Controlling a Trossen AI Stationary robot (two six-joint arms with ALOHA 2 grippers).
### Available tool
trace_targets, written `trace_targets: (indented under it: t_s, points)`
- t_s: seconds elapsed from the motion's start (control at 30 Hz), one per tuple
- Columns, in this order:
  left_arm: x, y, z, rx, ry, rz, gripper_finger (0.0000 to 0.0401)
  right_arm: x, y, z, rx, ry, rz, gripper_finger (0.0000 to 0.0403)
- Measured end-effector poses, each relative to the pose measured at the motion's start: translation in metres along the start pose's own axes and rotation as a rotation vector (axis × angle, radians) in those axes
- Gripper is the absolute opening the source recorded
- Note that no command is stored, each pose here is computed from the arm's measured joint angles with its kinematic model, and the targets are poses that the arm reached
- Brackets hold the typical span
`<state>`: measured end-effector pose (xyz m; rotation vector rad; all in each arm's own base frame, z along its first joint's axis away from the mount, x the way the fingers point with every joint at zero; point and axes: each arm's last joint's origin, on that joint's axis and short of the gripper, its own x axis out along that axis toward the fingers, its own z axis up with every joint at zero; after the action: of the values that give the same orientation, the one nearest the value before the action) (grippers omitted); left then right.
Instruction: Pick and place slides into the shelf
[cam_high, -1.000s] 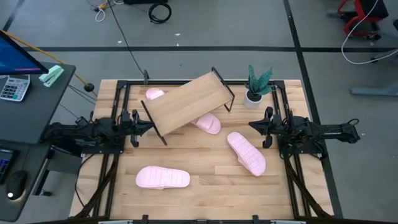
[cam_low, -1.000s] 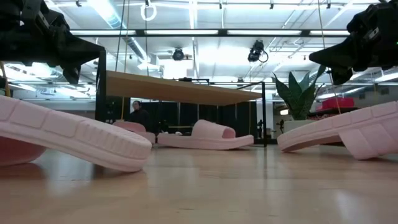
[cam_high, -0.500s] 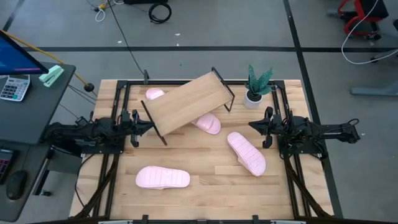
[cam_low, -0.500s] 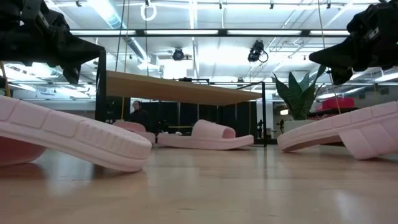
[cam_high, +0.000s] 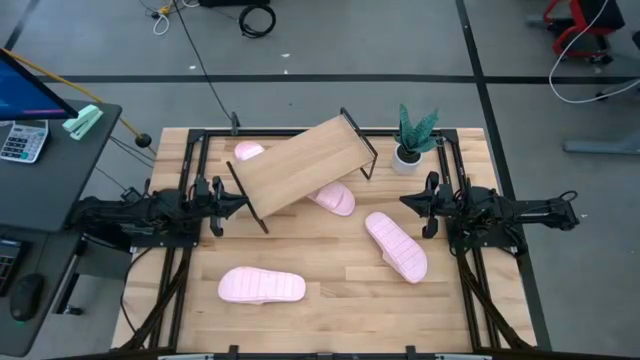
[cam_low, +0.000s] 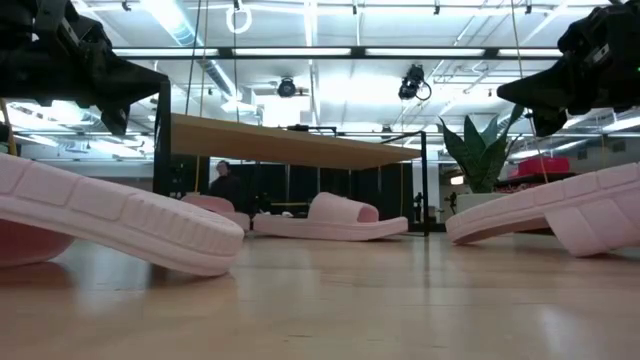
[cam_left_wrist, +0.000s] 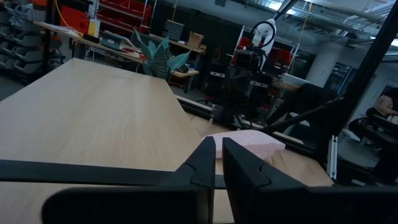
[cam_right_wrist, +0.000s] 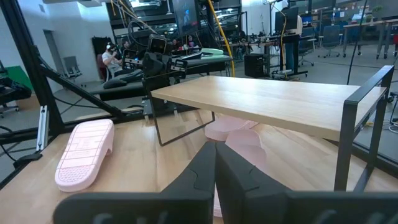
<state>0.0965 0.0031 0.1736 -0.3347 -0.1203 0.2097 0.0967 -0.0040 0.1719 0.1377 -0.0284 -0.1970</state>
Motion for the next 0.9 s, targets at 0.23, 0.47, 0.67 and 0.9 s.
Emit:
trace_targets:
  t_s: [0.23,0.47,0.67,0.9]
  points:
    - [0.0000,0.0000,0.0000,0.000,0.000,0.000,0.0023,0.0000,0.0000,0.0000,0.000,0.001,0.000,0.0014]
    - [0.0000,0.0000,0.0000,0.000,0.000,0.000,0.0031,0.0000,0.0000,0.0000,0.000,0.000,0.000,0.0014]
    - [0.0000,0.0000,0.0000,0.000,0.000,0.000,0.0035,0.0000,0.0000,0.0000,0.000,0.000,0.000,0.0014]
    - [0.0000,0.0000,0.0000,0.000,0.000,0.000,0.0023,0.0000,0.0000,0.0000,0.000,0.000,0.000,0.0014]
